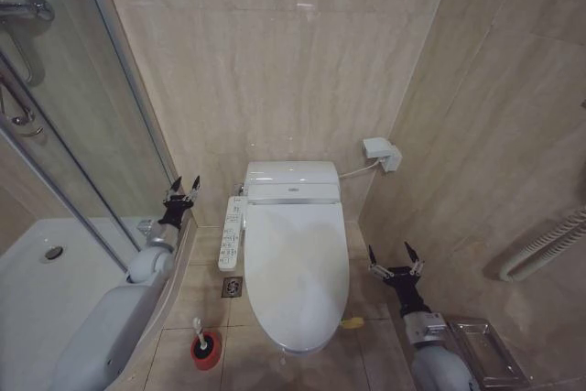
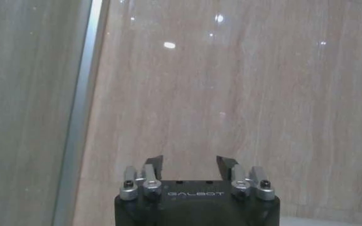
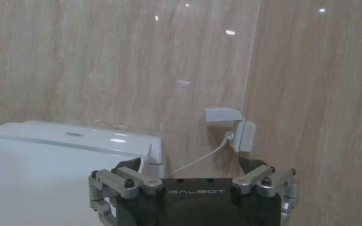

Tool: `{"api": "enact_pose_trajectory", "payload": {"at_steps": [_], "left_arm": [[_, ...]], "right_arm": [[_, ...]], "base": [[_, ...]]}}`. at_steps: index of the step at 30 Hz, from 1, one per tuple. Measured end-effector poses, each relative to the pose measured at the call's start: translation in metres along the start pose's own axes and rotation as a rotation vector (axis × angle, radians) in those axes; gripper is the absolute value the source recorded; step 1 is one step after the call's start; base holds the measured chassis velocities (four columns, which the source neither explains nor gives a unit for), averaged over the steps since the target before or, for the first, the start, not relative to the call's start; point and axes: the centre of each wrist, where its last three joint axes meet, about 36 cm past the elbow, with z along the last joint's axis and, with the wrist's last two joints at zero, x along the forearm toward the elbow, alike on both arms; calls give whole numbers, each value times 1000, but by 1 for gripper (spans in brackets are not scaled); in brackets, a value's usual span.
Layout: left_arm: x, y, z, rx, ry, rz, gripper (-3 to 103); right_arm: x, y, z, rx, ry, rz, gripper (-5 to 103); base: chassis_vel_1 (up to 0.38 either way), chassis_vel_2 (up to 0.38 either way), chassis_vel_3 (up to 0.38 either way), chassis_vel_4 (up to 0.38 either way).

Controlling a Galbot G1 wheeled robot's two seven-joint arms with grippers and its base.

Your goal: Open the toilet lid, clean the toilet bowl with a toilet brush, close the toilet lid, and flush.

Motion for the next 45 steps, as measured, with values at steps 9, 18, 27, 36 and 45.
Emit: {"api": "enact_pose_trajectory", "payload": {"at_steps": [9,18,27,36,45], "left_arm": [[-27,-20,8,28,6,21,49],[-38,-25,16,62,42,3,70],[-50,-20,23,69,64,-6,61],[-80,-40,27,102,81,9,35],[-102,-44,14,118,159,-72,8]], "right_arm": [[0,0,0,0,0,0,100],[0,0,0,0,0,0,100],[0,0,0,0,0,0,100],[0,0,0,0,0,0,100],[0,0,0,0,0,0,100]], "base": [[0,0,0,0],[0,0,0,0],[0,0,0,0],[0,0,0,0],[0,0,0,0]]}}
